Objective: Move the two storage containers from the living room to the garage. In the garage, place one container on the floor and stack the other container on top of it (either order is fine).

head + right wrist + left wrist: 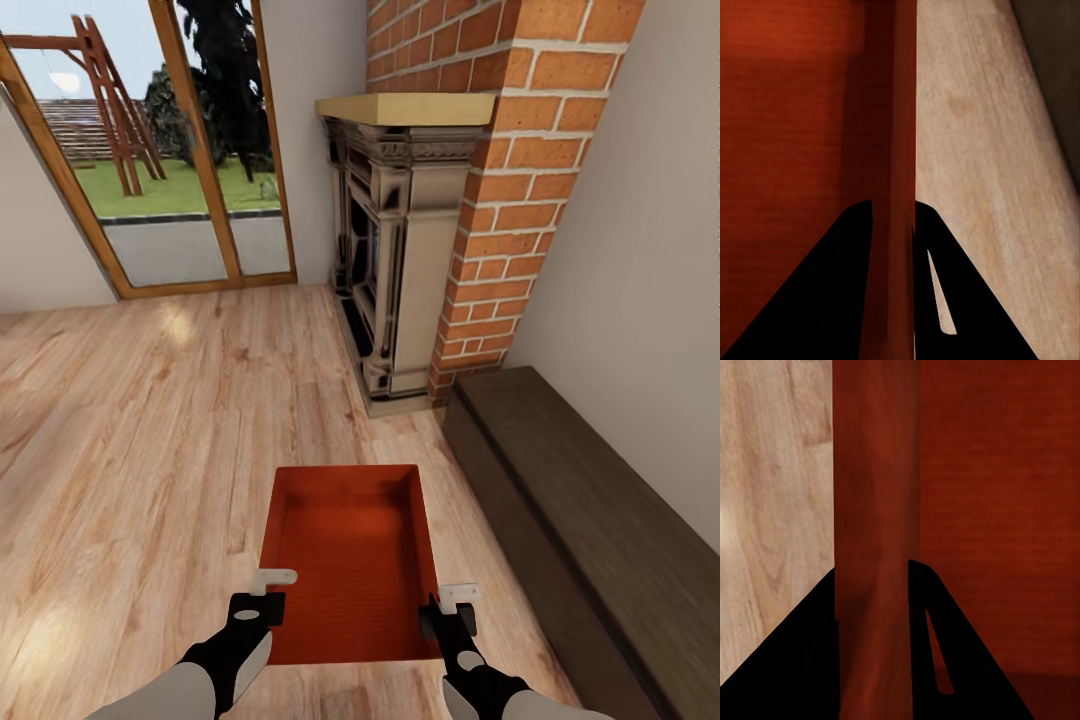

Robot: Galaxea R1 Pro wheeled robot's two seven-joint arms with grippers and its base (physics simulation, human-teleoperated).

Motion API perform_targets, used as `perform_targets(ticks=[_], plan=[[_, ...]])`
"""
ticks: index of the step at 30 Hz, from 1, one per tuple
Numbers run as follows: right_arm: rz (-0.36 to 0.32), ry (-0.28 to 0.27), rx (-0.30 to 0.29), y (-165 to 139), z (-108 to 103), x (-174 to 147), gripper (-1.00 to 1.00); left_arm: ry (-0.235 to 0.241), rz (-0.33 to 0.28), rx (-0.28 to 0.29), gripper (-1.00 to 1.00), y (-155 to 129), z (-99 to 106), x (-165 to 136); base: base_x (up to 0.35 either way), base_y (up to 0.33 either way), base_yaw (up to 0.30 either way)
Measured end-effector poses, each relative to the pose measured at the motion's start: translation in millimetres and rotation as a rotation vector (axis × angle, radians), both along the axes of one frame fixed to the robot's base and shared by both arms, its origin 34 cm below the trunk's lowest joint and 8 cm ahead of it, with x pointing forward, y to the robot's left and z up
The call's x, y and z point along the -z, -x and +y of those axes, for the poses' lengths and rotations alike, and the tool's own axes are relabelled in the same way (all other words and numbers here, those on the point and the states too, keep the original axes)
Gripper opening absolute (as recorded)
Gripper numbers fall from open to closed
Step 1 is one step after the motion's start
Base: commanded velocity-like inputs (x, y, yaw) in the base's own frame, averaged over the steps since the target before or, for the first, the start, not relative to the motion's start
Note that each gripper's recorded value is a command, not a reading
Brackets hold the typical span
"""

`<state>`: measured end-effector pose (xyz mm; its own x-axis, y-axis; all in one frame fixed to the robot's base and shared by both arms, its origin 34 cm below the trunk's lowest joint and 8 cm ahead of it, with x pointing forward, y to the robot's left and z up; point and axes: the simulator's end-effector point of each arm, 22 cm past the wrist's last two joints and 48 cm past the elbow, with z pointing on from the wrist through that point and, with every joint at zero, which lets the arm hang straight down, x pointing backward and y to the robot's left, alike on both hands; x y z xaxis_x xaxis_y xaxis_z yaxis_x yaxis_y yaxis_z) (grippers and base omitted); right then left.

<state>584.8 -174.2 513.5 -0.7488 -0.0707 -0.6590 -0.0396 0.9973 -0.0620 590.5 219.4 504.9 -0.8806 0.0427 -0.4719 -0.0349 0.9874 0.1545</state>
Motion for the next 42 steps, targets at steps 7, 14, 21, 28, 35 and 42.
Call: perform_targets(ticks=[7, 14, 21, 28, 35, 42], plan=[[-0.011, 0.001, -0.002, -3.8, -0.5, -5.0, -1.0, -0.001, -0.011, -0.001, -1.0, -3.4, -0.4, -5.2, 0.0, 0.0, 0.0], [-0.022, 0.002, -0.003, -7.4, -0.7, -10.1, -1.0, -0.002, -0.021, -0.002, -1.0, -6.8, -0.6, -10.3, 0.0, 0.0, 0.0], [-0.033, 0.002, -0.003, -10.8, -0.7, -15.2, -1.0, -0.002, -0.032, -0.002, -1.0, -10.3, -0.6, -15.4, 0.0, 0.0, 0.0], [-0.044, 0.002, -0.003, -14.4, -0.7, -20.4, -1.0, -0.002, -0.044, -0.002, -1.0, -13.9, -0.6, -20.7, 0.0, 0.0, 0.0], [-0.056, 0.002, -0.003, -17.7, -0.7, -25.6, -1.0, -0.002, -0.055, -0.002, -1.0, -17.3, -0.6, -25.9, 0.0, 0.0, 0.0], [-0.067, 0.001, -0.001, -20.9, -0.6, -30.8, -1.0, -0.002, -0.067, -0.001, -1.0, -20.9, -0.6, -31.4, 0.0, 0.0, 0.0]])
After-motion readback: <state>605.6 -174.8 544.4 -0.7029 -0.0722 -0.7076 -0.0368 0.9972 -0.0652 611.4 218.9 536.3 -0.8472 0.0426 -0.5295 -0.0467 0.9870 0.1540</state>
